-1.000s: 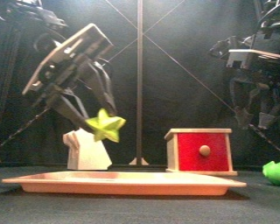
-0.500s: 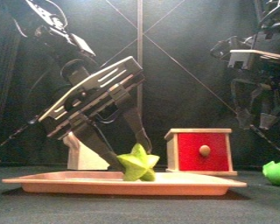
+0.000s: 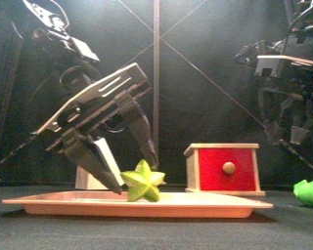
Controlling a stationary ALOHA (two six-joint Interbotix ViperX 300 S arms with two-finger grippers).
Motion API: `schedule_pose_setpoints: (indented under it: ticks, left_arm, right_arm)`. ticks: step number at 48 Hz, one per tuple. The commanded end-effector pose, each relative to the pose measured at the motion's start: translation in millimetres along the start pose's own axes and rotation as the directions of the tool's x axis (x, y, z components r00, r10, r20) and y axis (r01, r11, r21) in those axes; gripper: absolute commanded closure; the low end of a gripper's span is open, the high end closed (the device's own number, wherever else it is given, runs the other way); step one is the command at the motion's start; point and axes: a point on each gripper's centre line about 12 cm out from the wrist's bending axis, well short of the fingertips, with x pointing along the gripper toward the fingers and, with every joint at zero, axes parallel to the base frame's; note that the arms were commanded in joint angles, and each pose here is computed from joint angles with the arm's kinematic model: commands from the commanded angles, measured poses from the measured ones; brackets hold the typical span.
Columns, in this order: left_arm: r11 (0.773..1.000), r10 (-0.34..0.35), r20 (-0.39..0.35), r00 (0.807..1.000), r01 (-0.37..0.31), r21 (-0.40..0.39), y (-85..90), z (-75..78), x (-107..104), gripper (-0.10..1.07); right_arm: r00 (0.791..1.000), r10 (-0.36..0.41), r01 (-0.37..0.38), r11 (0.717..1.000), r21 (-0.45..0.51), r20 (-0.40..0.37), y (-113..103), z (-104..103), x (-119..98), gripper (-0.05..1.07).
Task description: Put starfruit on plate
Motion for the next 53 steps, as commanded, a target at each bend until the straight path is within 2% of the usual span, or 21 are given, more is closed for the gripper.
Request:
schedule_pose_setpoints:
  ticks: [1,11,24,47,53]
  left_arm:
    - [0.999,-0.039,0.003,0.999,0.039,0.0,-10.9,2.1,-8.1,0.06]
    - [0.999,-0.046,0.003,0.999,0.046,-0.003,-13.3,1.5,-12.0,-0.02]
    - [0.998,-0.067,0.007,0.998,0.067,-0.013,-17.1,3.1,-22.5,-0.02]
    - [0.996,-0.087,0.002,0.996,0.087,-0.031,-17.8,3.7,-27.6,-0.02]
    - [0.994,-0.104,0.001,0.995,0.104,-0.017,-20.7,3.5,-32.8,-0.02]
  right_arm:
    - [1.0,0.024,-0.024,1.0,0.019,0.0,1.2,4.9,-6.7,0.13]
    - [1.0,0.024,-0.024,1.0,0.019,0.0,1.2,4.9,-6.7,0.13]
    - [1.0,0.024,-0.024,1.0,0.019,0.0,1.2,4.9,-6.7,0.13]
    - [1.0,0.021,-0.021,1.0,0.018,-0.023,0.3,-1.3,-8.4,0.13]
    - [0.999,0.022,-0.022,1.0,0.013,-0.026,0.5,-3.2,-8.9,0.13]
